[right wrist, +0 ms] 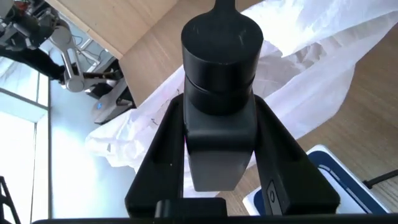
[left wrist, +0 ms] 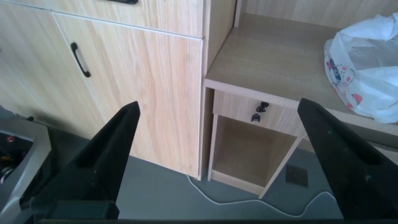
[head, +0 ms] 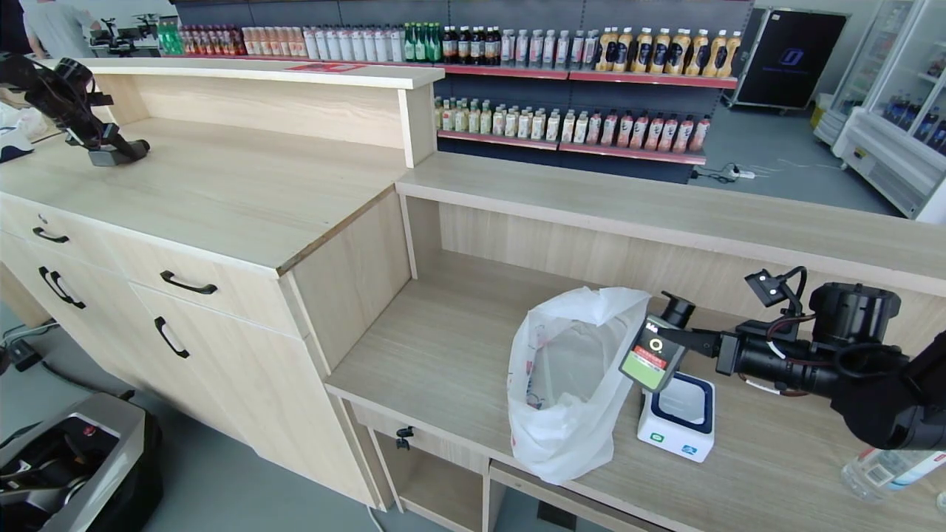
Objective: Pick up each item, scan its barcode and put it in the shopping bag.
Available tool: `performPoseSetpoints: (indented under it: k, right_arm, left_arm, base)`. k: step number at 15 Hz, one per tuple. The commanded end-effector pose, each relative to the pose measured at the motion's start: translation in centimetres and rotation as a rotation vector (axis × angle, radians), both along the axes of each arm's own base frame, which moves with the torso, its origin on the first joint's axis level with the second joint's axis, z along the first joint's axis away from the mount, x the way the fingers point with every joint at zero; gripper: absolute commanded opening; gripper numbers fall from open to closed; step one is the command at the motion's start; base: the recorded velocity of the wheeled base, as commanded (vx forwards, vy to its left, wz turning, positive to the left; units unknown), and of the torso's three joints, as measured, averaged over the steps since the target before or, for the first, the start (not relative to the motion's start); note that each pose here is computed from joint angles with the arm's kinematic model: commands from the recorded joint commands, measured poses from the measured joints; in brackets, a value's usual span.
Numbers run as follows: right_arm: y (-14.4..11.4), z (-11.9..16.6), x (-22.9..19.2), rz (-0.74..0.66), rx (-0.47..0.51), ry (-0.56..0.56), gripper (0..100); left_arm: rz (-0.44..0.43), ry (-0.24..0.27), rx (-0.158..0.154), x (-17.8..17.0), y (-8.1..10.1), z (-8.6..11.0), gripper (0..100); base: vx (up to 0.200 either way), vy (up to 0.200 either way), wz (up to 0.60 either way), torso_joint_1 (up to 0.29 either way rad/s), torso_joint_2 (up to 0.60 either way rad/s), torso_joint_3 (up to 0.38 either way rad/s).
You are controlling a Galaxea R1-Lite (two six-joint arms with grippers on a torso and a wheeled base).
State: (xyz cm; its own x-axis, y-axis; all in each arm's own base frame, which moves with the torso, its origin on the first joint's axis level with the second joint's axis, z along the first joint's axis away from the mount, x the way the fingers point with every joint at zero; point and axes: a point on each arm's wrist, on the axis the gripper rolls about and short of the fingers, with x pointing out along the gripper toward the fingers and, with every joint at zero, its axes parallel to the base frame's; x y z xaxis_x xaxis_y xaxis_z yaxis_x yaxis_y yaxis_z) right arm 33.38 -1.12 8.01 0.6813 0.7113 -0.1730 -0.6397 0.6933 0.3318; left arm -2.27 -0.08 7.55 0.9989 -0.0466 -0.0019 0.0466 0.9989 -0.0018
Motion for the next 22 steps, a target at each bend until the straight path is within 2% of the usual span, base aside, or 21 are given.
performPoseSetpoints:
  k: [1,15,22]
  right_arm:
    - [-0.2,-1.2,0.5,-0.005,0.002,0.024,0]
    - [-1.1,-2.6,1.5,-0.014,-0.013,0.004,0]
    - [-1.1,-2.0,1.6,-0.016,-0.015,-0.014,0]
  left_arm:
    - [0.001,0.000,0.000,0.0,0.0,0.0,100]
    - [0.001,0.000,0.000,0.0,0.0,0.0,100]
    - [0.001,0.000,0.000,0.0,0.0,0.0,100]
  base:
    - [0.000,0.000,0.00,0.000,0.00,0.000]
    - [0.000,0.000,0.00,0.000,0.00,0.000]
    - [0.000,0.000,0.00,0.000,0.00,0.000]
